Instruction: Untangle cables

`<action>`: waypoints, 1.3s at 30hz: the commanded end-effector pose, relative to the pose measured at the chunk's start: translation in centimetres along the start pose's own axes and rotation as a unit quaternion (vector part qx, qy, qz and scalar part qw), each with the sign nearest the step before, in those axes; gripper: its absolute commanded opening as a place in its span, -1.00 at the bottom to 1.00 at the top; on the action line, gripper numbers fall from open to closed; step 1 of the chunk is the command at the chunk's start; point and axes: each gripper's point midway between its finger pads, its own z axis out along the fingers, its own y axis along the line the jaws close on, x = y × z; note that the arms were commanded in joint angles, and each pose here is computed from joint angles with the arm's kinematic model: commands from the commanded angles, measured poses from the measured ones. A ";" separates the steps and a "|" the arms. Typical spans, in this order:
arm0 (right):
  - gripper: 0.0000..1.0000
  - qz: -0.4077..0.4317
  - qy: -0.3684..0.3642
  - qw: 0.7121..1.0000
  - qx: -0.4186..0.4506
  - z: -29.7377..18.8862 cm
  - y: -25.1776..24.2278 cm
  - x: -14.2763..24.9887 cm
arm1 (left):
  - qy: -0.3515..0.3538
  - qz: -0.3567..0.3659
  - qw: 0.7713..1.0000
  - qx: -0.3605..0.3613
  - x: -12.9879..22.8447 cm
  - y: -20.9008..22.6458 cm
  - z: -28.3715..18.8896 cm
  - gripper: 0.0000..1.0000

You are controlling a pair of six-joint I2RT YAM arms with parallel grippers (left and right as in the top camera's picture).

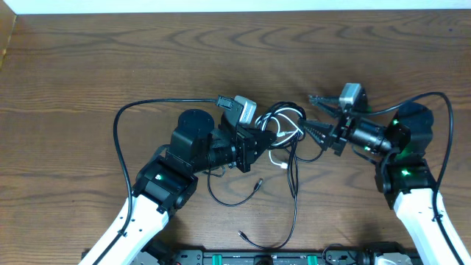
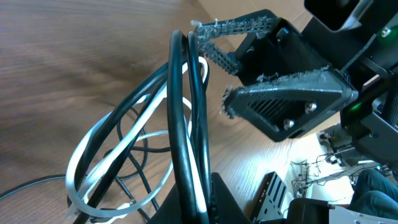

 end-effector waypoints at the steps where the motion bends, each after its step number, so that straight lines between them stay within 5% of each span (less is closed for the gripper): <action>1: 0.17 -0.009 0.007 1.000 0.008 0.8 -0.2 0.4 | 0.000 0.000 1.000 0.011 -0.1 -0.6 -0.1 -0.85; 10: -0.10 -0.008 0.011 1.000 0.023 1.2 -0.6 0.6 | 0.000 0.000 1.000 0.011 -0.1 -0.6 -0.1 -0.85; 20: -0.98 -0.008 0.011 1.000 0.028 1.2 -0.8 0.6 | 0.003 -0.003 1.000 0.010 0.0 -0.4 0.0 -0.85; 32: -0.98 -0.001 0.009 1.000 0.029 1.2 -0.8 0.5 | 0.002 -0.002 1.000 0.008 0.0 -0.4 0.0 -0.85; 39: -0.98 0.110 -0.013 0.989 0.100 -0.8 -4.3 0.1 | -0.008 -0.014 0.999 -0.052 0.0 1.8 -0.1 -0.85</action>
